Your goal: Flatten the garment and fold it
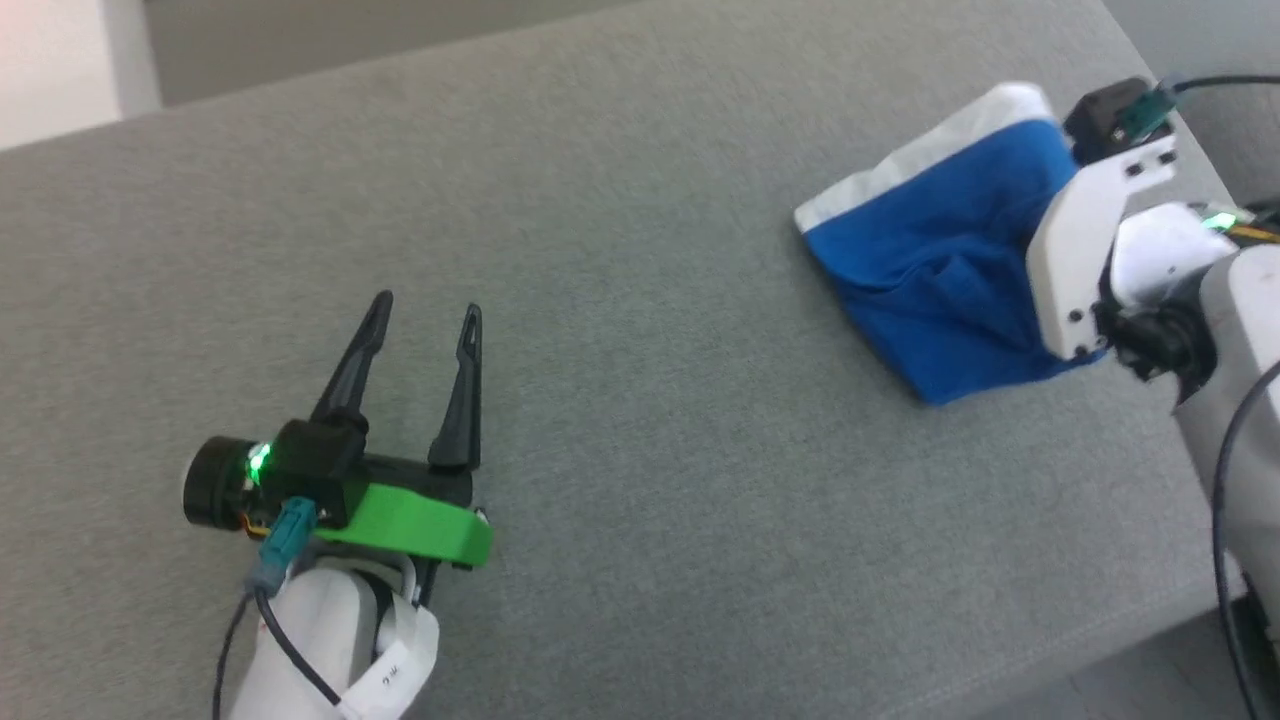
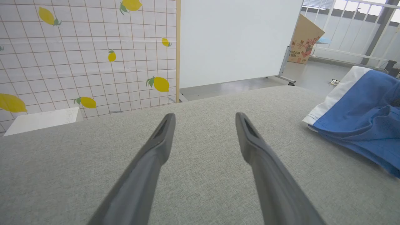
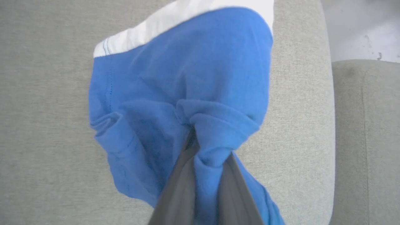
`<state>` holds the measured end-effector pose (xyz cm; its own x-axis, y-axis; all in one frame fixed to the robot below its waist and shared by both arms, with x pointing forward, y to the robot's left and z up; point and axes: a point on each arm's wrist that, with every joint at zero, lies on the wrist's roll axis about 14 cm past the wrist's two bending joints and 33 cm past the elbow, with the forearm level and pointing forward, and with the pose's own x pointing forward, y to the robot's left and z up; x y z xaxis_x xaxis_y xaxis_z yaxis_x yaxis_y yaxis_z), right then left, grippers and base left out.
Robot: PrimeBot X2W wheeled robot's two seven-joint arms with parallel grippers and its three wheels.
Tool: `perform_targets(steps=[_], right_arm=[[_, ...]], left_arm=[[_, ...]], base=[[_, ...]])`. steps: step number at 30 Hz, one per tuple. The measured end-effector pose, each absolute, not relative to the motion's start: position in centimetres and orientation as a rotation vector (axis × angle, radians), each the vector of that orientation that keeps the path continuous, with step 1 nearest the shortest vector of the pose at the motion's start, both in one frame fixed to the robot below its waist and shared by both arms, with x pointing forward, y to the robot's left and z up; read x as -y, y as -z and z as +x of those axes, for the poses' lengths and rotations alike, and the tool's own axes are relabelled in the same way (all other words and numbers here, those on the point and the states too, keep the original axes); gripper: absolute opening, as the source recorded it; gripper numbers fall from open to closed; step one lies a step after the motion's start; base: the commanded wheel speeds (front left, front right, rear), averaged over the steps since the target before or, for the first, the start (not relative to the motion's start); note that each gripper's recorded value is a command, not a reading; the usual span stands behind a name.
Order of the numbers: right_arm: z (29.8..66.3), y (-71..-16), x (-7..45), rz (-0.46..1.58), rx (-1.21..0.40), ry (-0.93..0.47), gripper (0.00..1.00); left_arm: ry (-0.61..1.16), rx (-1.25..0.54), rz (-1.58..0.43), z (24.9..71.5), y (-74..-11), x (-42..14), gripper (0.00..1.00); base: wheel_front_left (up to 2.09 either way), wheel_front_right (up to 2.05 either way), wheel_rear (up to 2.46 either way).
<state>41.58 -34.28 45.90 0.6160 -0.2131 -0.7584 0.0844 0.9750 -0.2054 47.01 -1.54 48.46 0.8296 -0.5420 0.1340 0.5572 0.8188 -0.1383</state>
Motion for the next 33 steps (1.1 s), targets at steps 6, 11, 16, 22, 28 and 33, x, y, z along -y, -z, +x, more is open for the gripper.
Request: perform_targets(steps=[6, 11, 16, 22, 28, 33], right_arm=[[41.2, -45.1, 40.2, -0.289, -0.908, 0.31, 0.0], [40.3, -44.6, 44.3, -0.373, -0.913, 0.406, 0.0], [40.3, -45.2, 47.1, -0.452, -0.856, 0.465, 0.0], [40.5, -44.5, 48.4, -0.457, -0.818, 0.506, 0.0], [41.3, -44.1, 48.4, -0.471, -0.758, 0.507, 1.0], [42.1, -46.4, 48.4, -0.456, -0.626, 0.515, 1.0]], left_arm=[[0.656, 0.067, -0.17, 48.6, -46.0, 3.5, 1.0], [0.693, 0.025, -0.162, 49.4, -43.6, 4.5, 1.0], [0.715, 0.004, -0.17, 49.9, -42.3, 5.1, 1.0], [0.726, 0.008, -0.178, 50.5, -42.0, 5.4, 1.0], [0.711, 0.007, -0.162, 50.4, -42.2, 4.7, 1.0], [0.674, 0.01, -0.173, 49.8, -42.8, 3.9, 1.0]], base=[[0.0, 0.0, 0.0], [0.0, 0.0, 0.0], [0.0, 0.0, 0.0], [0.0, 0.0, 0.0], [0.0, 0.0, 0.0], [0.0, 0.0, 0.0]])
